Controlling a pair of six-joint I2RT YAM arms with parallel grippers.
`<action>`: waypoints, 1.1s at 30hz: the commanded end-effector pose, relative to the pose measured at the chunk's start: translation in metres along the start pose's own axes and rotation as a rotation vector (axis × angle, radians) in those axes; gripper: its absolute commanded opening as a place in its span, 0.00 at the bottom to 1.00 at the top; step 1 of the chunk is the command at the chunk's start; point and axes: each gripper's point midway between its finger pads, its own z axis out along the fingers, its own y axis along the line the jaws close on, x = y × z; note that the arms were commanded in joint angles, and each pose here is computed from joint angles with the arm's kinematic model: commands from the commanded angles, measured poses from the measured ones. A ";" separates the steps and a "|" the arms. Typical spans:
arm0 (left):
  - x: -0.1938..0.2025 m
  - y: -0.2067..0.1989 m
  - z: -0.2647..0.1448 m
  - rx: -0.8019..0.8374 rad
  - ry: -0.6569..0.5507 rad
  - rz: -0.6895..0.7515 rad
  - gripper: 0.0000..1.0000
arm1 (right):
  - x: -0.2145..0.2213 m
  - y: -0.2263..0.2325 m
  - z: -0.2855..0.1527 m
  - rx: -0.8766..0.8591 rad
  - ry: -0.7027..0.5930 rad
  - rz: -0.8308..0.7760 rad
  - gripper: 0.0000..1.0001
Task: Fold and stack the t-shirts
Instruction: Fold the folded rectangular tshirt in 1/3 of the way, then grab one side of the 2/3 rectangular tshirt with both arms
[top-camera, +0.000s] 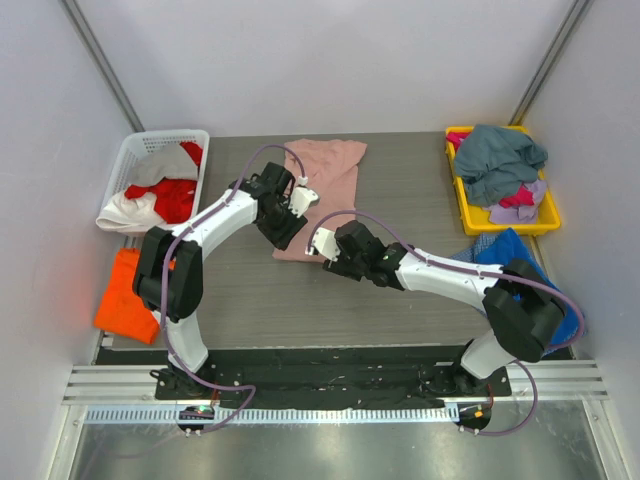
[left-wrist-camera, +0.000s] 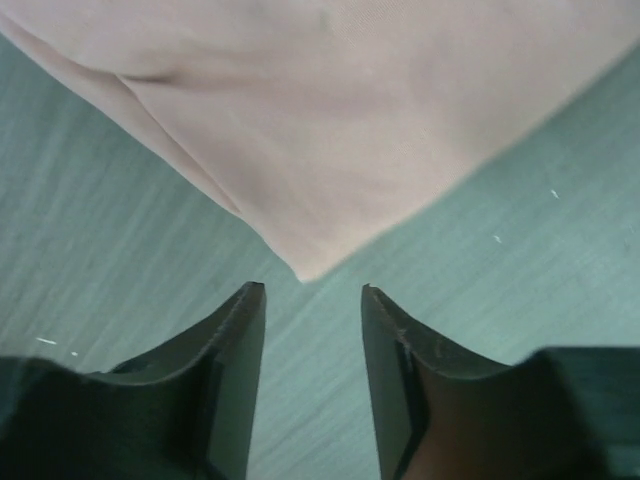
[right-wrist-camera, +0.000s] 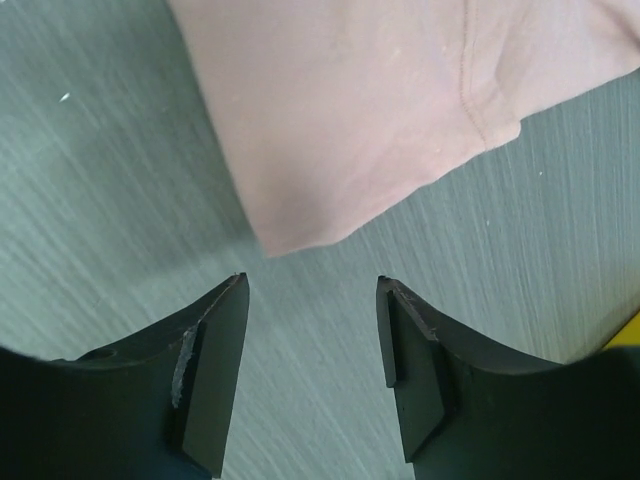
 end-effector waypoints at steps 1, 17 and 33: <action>0.007 -0.019 -0.023 0.068 -0.013 0.005 0.49 | -0.002 0.004 -0.015 0.007 -0.031 0.026 0.62; 0.032 -0.013 0.020 0.058 0.085 0.014 0.50 | 0.008 0.018 0.012 -0.011 0.003 -0.003 0.63; 0.033 0.007 0.038 0.023 0.092 0.019 0.51 | 0.001 0.010 0.023 0.017 0.007 -0.032 0.63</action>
